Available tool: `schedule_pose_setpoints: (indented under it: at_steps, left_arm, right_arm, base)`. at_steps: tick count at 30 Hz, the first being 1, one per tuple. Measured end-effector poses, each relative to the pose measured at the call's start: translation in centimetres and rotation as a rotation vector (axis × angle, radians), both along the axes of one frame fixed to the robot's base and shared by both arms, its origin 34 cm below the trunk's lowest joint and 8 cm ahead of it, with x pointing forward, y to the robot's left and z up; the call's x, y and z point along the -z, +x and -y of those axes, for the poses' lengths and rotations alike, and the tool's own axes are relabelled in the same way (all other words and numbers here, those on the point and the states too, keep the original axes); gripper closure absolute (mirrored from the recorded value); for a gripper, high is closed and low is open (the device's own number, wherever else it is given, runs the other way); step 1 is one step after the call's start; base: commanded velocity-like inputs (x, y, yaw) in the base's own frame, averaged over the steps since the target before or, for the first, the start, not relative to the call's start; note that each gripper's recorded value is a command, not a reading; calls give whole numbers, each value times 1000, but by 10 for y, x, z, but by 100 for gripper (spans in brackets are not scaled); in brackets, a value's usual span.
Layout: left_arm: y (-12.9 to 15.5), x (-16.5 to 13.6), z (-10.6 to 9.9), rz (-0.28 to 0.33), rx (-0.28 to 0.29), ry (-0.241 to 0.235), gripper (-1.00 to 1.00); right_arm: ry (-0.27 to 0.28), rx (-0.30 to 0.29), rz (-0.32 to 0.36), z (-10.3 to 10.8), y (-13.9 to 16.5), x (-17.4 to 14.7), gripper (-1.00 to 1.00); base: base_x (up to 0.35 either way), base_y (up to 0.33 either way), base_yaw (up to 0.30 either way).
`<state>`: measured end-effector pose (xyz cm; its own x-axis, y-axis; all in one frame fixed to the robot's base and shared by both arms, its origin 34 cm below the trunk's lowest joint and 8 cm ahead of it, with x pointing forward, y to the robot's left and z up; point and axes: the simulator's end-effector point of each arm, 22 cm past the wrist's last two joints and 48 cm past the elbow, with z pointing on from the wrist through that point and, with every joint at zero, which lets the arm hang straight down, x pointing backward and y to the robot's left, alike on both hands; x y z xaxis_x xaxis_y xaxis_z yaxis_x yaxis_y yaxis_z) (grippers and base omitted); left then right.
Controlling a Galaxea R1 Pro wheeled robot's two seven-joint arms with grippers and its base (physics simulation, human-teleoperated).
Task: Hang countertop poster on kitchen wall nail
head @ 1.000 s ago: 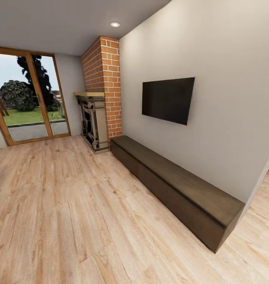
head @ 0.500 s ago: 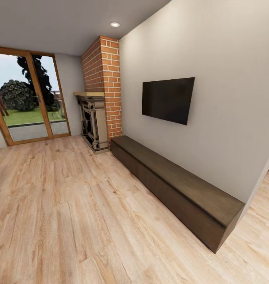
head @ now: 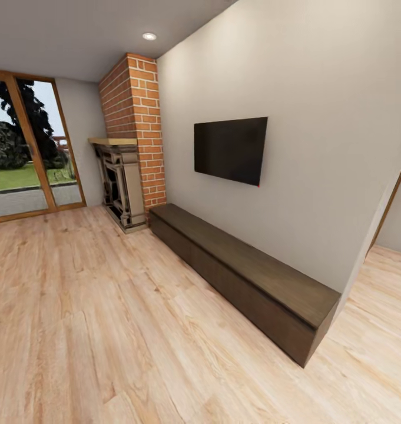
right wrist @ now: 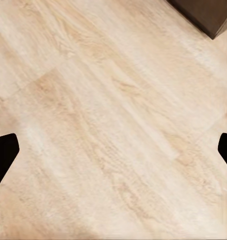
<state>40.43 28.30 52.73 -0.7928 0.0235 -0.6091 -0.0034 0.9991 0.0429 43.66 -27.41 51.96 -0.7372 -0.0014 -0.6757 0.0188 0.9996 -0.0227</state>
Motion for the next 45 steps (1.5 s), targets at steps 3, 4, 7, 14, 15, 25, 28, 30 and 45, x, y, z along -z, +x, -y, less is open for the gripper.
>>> schedule_pose_setpoints:
  at_steps: [3, 4, 7, 14, 15, 25, 28, 30, 45]
  left_arm:
    - [1, 0, 1, 3, 4, -1, -100]
    - [2, -1, 2, 6, 6, -1, -100]
    - [16, -12, 10, 48, 14, -9, -100]
    - [36, -29, 17, 108, 15, -20, -100]
    - [34, -26, 17, 101, 14, -20, -100]
    - [19, -15, 15, 64, 4, -22, -100]
    - [19, -15, 15, 64, 5, -22, -100]
    - [19, -15, 15, 65, 5, -22, -100]
    - [21, -17, 15, 72, 9, -21, -100]
  right_arm:
    - [0, 1, 1, 0, 0, 0, -100]
    - [0, 1, 1, 0, 0, -1, -100]
    - [0, 1, 3, 0, 1, -1, -100]
    - [0, -2, 9, 0, 2, -2, -100]
    - [0, -2, 9, 0, 3, -3, -100]
    - [-2, 0, 15, 1, 4, -4, -100]
    - [-3, 1, 17, 1, 5, -5, -100]
    - [-3, 1, 18, 2, 5, -5, -100]
    - [-4, 1, 28, 2, 8, -8, -100]
  base:
    - [0, 0, -293]
    - [0, 0, -295]
    - [0, 0, -297]
    - [0, 0, -298]
    - [0, 0, -298]
    - [0, 0, -298]
    - [0, 0, -298]
    - [0, 0, -298]
    - [0, 0, -298]
